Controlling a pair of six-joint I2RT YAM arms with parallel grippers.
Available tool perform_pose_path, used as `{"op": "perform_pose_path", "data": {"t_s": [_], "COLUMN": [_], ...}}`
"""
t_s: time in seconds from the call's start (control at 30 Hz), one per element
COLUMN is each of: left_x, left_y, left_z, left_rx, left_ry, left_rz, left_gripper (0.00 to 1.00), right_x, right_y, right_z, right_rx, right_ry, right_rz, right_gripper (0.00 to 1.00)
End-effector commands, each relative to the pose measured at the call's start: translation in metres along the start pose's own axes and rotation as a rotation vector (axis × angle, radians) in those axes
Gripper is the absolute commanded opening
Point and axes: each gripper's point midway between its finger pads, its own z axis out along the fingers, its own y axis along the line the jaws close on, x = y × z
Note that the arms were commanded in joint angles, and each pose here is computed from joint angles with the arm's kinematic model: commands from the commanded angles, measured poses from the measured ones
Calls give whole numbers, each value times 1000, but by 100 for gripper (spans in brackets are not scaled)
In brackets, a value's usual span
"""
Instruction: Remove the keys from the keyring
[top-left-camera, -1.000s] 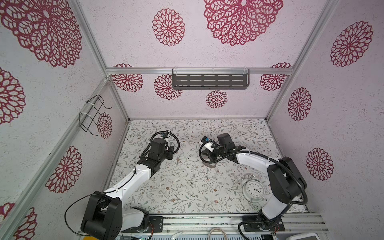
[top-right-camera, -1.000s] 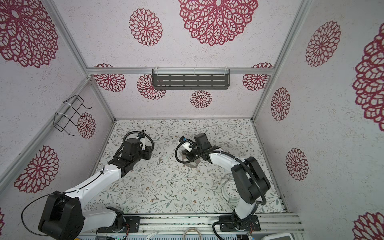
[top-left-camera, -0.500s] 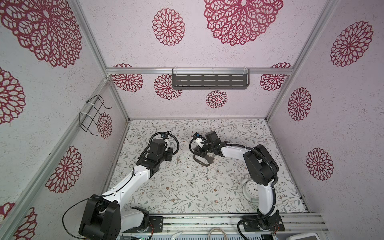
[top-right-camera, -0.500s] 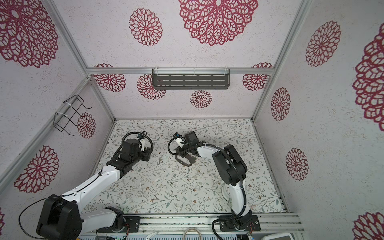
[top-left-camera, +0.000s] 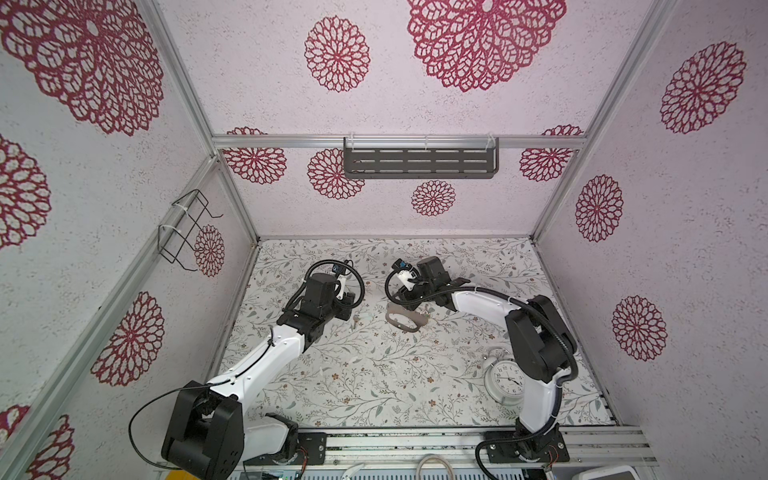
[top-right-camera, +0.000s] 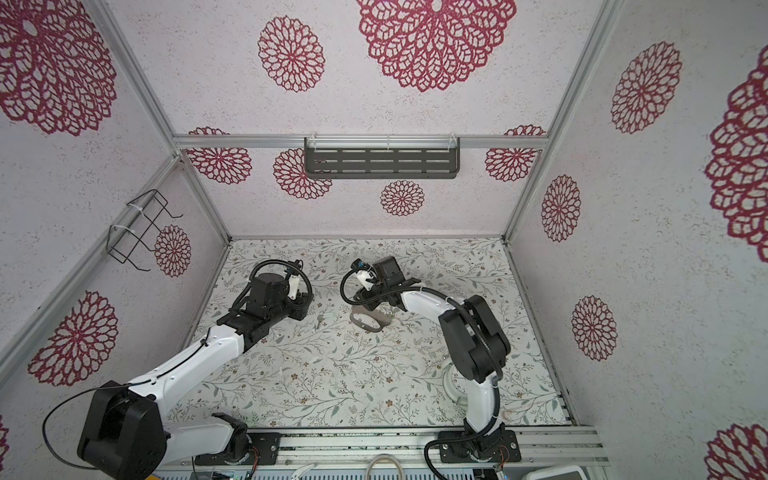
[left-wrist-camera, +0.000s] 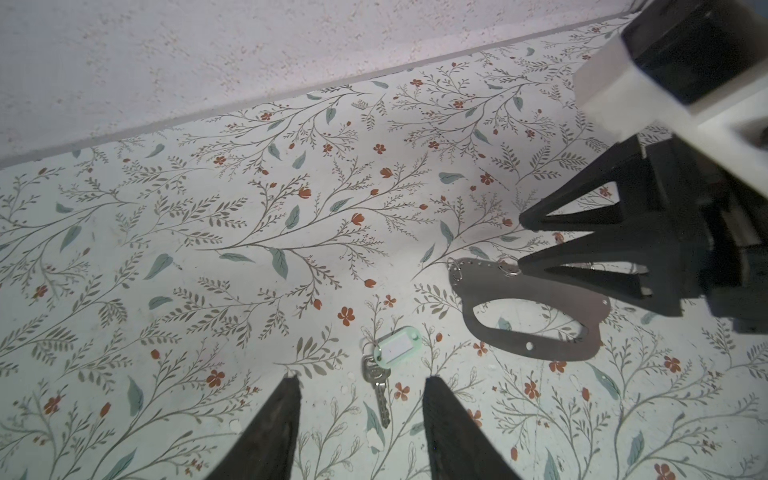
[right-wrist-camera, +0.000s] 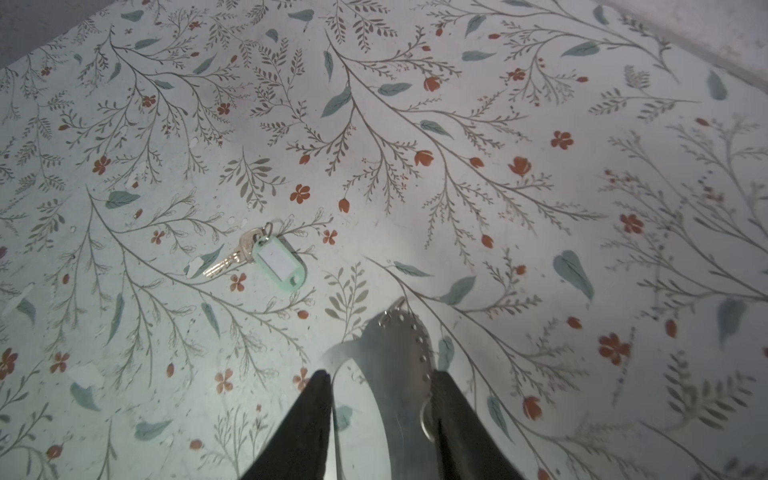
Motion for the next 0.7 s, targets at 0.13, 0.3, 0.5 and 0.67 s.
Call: {"op": "perform_pose_path", "data": {"t_s": [0.13,0.3,0.5,0.67], "left_x": [-4,-3,1,5], "left_y": [-13,-14,-17,-18], "left_z": [1,-1,0,2], "left_rx": [40,40,47,50], "left_ry": [-10,-9,-2,18], "left_rz": [28,23,19,23], "left_gripper": [52,52,53,53], "right_x": [53,76,90,96], "right_y": [17,24,36,46], "right_z": [-20,-11,1,16], "right_rx": [-32,-32,-34,-52], "right_ry": [137,206,253,283], "right_rz": [-26,27,56,103], "right_gripper": [49,49,49,48]}}
